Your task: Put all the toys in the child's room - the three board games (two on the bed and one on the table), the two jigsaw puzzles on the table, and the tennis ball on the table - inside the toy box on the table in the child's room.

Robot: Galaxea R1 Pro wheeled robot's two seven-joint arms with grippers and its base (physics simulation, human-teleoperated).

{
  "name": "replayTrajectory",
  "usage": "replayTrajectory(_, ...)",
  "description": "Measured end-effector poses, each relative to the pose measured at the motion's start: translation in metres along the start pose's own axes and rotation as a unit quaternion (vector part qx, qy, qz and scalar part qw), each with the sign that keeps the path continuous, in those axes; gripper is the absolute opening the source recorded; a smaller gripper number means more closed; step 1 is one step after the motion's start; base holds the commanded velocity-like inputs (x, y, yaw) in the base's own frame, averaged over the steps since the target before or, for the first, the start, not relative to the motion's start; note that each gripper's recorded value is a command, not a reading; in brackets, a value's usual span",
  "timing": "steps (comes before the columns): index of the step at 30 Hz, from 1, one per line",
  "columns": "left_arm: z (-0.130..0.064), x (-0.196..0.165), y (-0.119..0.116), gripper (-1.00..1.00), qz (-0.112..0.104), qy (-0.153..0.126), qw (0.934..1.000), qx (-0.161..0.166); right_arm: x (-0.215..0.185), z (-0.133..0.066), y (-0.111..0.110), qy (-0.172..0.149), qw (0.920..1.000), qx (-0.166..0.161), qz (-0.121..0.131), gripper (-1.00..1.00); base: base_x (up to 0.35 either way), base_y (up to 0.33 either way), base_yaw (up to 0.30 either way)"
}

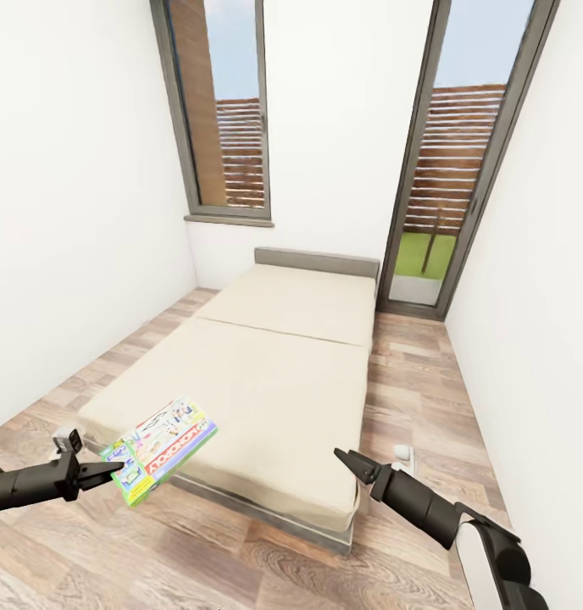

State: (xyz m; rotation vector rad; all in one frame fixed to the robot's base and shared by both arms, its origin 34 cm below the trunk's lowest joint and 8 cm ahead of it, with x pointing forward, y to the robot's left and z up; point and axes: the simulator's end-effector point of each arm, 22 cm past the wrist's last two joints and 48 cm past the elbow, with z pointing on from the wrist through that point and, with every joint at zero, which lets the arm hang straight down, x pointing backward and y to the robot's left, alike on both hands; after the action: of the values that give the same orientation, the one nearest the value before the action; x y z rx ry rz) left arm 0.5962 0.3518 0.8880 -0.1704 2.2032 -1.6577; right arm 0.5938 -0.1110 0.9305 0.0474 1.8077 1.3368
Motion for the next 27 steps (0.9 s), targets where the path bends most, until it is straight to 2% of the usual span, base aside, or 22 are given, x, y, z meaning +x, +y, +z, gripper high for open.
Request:
replayTrajectory(10,-0.008,-0.004,-0.013,-1.0,0.0,-0.002,1.0,-0.004,0.0,0.006,0.019,0.013,0.9999,-0.009,-0.003,1.0,-0.128,0.0,0.282)
replayTrajectory(27,-0.017,-0.008,-0.034,-1.0,-0.001,-0.002,1.0,-0.007,-0.008,0.009,0.044,0.021,0.9996,-0.016,-0.006,1.0,-0.008,0.0,0.282)
